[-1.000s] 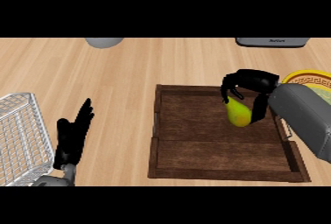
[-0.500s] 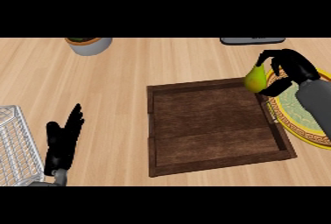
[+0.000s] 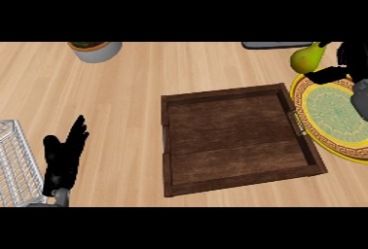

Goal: Pick the pear from the tray and place it in the plate

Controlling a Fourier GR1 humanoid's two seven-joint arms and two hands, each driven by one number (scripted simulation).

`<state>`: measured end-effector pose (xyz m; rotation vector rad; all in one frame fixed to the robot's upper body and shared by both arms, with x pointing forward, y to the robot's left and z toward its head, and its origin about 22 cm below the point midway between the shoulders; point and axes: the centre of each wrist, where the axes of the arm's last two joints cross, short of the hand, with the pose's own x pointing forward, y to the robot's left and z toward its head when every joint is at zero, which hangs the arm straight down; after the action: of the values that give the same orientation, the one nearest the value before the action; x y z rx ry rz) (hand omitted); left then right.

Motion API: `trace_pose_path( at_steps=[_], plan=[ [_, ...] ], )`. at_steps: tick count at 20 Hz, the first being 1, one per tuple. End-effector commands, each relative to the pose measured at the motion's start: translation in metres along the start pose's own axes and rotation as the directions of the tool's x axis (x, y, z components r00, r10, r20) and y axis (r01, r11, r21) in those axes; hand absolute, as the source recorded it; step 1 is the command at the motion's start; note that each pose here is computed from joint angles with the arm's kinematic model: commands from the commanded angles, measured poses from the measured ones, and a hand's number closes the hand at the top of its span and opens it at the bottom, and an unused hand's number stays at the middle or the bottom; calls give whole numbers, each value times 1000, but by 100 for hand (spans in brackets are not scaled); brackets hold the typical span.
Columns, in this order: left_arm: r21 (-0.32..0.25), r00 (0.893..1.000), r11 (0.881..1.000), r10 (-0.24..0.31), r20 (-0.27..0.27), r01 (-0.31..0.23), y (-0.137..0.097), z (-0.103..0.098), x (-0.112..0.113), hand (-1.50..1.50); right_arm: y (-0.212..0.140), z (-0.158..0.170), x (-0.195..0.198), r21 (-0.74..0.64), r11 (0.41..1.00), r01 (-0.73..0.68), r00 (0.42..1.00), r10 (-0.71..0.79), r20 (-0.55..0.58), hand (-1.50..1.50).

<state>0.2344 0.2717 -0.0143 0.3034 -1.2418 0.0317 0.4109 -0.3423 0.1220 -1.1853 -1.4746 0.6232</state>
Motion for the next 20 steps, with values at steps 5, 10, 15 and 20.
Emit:
trace_pose_path(
  at_steps=[5, 10, 15, 20],
  plan=[
    [-23, 1000, 1000, -9, 25, 10, -11, -3, 8, 0, -37, 36, -19, -75, 997, -26, 983, 12, -181, 150],
    [-63, 999, 998, -6, 50, 9, -2, 0, 11, 0, -63, 52, -47, -59, 996, -72, 964, 55, -259, 150],
    [-79, 998, 997, -13, 64, 18, -19, -13, 6, 0, -71, 37, -76, -16, 995, -96, 944, 86, -319, 150],
    [-79, 999, 997, -3, 50, 7, -22, -6, 2, 0, -49, 48, -111, 154, 987, -40, 924, 95, -371, 150]
  ],
)
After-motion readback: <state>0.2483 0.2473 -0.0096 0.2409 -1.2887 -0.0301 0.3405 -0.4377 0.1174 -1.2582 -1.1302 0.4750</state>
